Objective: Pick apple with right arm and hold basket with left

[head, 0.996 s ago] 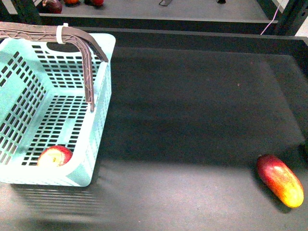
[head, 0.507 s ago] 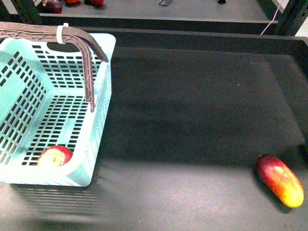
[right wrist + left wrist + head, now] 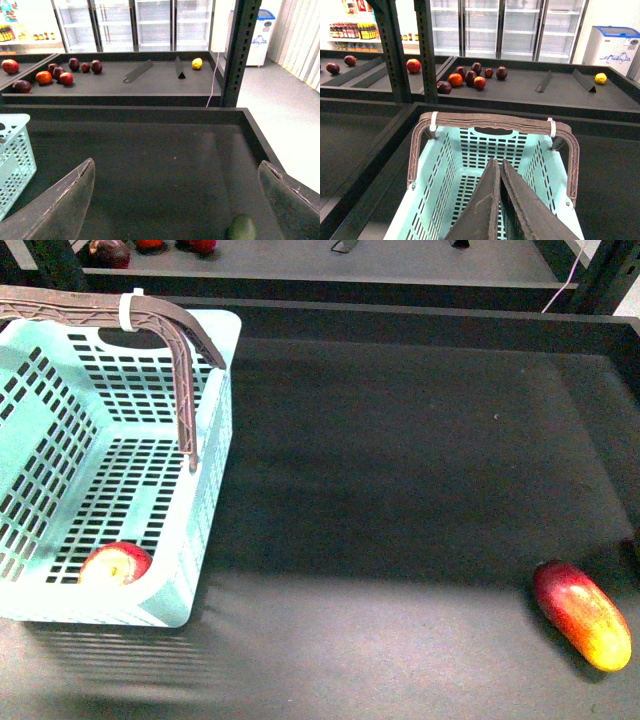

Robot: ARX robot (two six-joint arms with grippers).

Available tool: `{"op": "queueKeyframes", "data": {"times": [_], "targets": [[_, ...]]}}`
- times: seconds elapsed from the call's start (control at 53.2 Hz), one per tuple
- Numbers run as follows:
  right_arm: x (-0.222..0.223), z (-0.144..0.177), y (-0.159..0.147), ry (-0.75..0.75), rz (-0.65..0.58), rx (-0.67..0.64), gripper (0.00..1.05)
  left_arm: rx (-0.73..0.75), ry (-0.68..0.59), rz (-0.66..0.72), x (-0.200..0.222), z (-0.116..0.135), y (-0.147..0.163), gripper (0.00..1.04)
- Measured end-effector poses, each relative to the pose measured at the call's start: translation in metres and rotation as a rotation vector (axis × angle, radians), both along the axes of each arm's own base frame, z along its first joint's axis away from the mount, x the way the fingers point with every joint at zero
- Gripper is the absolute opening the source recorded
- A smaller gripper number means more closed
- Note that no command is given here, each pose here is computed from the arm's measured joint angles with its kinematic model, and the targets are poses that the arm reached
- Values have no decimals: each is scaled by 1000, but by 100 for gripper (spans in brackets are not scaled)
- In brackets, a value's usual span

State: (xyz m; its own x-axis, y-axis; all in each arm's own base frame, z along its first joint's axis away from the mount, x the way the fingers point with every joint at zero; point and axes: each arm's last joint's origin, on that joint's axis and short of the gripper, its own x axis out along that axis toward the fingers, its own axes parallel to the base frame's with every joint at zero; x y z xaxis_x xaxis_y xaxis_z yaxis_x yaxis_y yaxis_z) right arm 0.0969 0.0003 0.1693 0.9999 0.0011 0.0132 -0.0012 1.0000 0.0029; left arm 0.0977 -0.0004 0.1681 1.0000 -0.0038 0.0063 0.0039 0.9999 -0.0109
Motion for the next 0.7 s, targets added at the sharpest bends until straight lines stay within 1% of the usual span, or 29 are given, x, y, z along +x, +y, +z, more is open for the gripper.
{"op": "queueKeyframes", "data": {"times": [0.564,0.677,0.695], "targets": [[0,0,0,0,0,0,96,0,-3,0,-1,0,0,4],[0,0,0,0,0,0,96,0,-4,0,-1,0,0,32],[0,0,0,0,0,0,96,0,-3,1,-1,0,0,36]]}}
